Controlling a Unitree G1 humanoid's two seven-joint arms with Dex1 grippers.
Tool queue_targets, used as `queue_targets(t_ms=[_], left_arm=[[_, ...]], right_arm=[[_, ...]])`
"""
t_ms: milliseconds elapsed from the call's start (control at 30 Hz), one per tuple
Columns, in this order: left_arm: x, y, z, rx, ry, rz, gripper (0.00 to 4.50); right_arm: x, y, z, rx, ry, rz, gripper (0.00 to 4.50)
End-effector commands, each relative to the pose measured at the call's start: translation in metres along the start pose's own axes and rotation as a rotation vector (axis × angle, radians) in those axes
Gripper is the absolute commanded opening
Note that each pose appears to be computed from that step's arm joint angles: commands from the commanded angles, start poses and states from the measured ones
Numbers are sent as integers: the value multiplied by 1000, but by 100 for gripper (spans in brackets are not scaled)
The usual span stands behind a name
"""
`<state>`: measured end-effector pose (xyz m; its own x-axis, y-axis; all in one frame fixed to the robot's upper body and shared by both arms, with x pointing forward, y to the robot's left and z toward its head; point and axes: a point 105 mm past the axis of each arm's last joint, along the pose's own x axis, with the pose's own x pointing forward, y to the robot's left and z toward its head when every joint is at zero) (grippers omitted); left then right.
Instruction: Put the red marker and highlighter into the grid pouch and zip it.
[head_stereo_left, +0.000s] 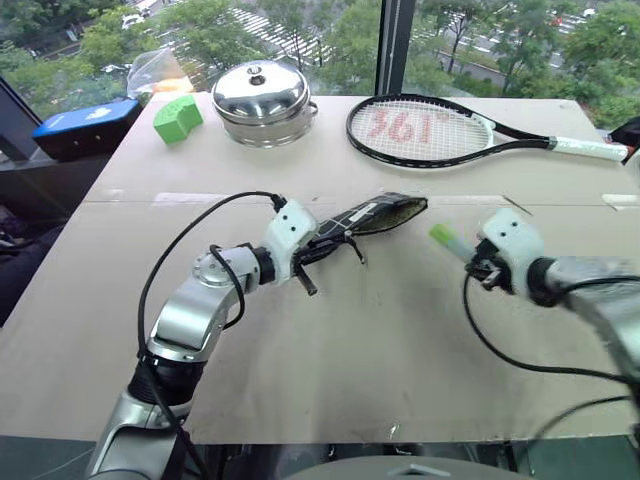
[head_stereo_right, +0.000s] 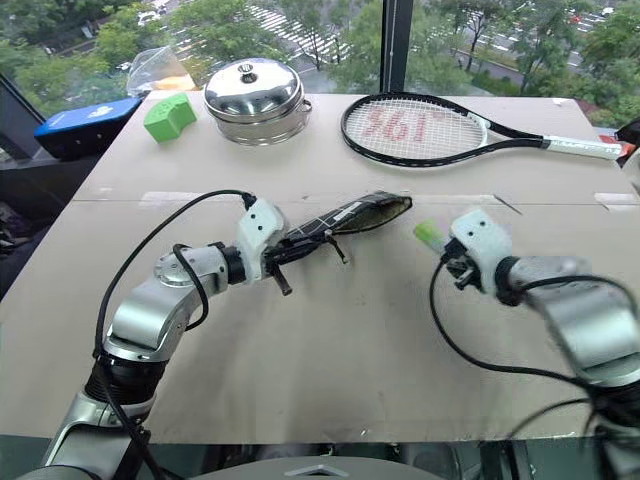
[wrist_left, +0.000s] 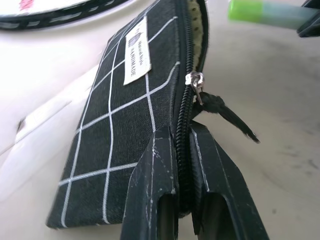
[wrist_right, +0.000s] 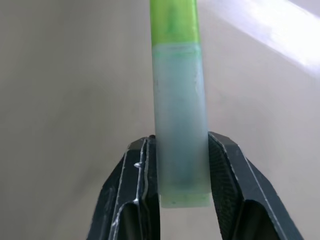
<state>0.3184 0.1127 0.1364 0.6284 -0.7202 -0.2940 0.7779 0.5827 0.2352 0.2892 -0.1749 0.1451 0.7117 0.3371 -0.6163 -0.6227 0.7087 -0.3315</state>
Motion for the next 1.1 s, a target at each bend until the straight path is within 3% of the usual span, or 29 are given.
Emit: queue_targets(t_ms=[33,267,700,767,833,900,967,1000,1100], left_arm=[[2,-3,14,71,-45,-25,0],[8,-20,18,158,-62,-92,0],[13,-43,19,294,-99,-159,0],[16,-43,18,298,-101,-162,0],[17,-43,18,293,-103,-163,0],[18,-41,18,268,-104,-166,0],[17,-38,18,192,-110,-163,0],[16,-36,18,154,-113,-160,0],[13,-31,24,16,-138,-178,0]], right_arm=[[-6,12,31,-191,-87,159,75],[13,13,60,-302,-79,239,75],[46,2,86,-277,-25,282,75],[55,5,90,-310,-22,302,183],[58,6,88,-340,-6,319,250],[57,-1,90,-338,-10,298,352],[44,-9,94,-328,-51,292,425],[37,-11,96,-307,-69,298,443],[4,-17,97,-232,-135,334,443]])
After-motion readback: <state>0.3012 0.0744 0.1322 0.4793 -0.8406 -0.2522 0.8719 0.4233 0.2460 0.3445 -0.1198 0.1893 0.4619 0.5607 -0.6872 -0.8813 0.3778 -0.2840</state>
